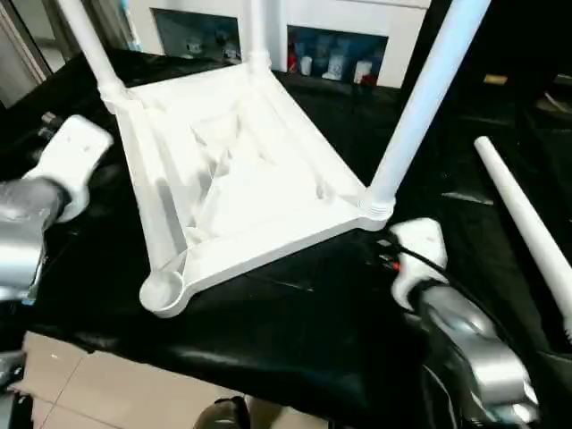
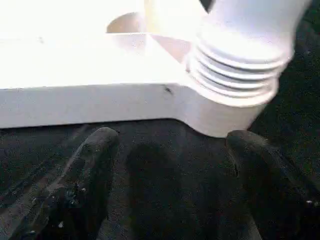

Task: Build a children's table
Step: Rotate table base

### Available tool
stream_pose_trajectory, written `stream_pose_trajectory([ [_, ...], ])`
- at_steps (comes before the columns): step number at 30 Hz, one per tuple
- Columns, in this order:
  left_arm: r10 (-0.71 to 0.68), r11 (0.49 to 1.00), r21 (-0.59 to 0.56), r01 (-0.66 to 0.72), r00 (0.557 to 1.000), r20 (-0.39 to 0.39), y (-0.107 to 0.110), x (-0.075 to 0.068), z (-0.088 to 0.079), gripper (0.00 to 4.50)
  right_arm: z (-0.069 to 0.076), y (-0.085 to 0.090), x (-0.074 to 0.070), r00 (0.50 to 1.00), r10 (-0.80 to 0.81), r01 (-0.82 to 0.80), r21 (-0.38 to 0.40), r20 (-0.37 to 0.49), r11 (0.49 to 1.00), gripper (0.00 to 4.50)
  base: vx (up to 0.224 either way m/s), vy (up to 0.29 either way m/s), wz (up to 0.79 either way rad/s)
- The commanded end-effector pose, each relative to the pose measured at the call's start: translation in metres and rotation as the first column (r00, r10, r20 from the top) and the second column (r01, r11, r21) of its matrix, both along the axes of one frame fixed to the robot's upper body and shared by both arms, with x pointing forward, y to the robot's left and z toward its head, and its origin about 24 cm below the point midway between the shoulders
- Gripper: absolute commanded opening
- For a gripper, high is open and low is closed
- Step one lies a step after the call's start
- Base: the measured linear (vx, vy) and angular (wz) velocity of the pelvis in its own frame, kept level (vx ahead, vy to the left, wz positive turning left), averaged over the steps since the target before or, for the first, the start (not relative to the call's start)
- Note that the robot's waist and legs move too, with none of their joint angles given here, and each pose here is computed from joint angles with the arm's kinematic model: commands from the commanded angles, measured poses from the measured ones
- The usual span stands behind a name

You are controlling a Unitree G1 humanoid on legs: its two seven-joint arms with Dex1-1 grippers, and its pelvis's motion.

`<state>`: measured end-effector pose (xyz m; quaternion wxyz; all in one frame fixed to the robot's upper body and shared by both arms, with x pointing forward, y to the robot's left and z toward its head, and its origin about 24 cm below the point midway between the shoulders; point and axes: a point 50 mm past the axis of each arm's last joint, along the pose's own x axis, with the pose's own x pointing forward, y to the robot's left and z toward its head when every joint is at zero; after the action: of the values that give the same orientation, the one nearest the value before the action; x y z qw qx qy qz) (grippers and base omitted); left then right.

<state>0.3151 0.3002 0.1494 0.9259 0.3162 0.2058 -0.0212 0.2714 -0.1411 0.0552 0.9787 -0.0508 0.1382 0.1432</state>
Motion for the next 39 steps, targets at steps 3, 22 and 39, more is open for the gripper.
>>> stream_pose_trajectory([
  [3,-0.035,0.999,-0.003,0.035,0.99,-0.14,-0.001,-0.006,-0.022,1.07,-0.002,0.001,0.004,1.0,0.001,-0.001,-0.013,-0.021,1.0,3.68,0.0,0.0,0.0],
  [22,-0.544,0.826,-0.355,0.439,0.785,-0.296,-0.065,-0.043,-0.038,1.07,0.007,-0.004,0.012,0.986,0.162,-0.163,-0.02,-0.03,0.986,3.68,0.0,0.0,0.0],
  [39,-0.706,0.675,-0.474,0.565,0.681,-0.194,-0.129,-0.027,-0.066,1.07,0.037,-0.05,0.02,0.994,0.101,-0.097,-0.112,0.034,0.989,3.68,0.0,0.0,0.0],
])
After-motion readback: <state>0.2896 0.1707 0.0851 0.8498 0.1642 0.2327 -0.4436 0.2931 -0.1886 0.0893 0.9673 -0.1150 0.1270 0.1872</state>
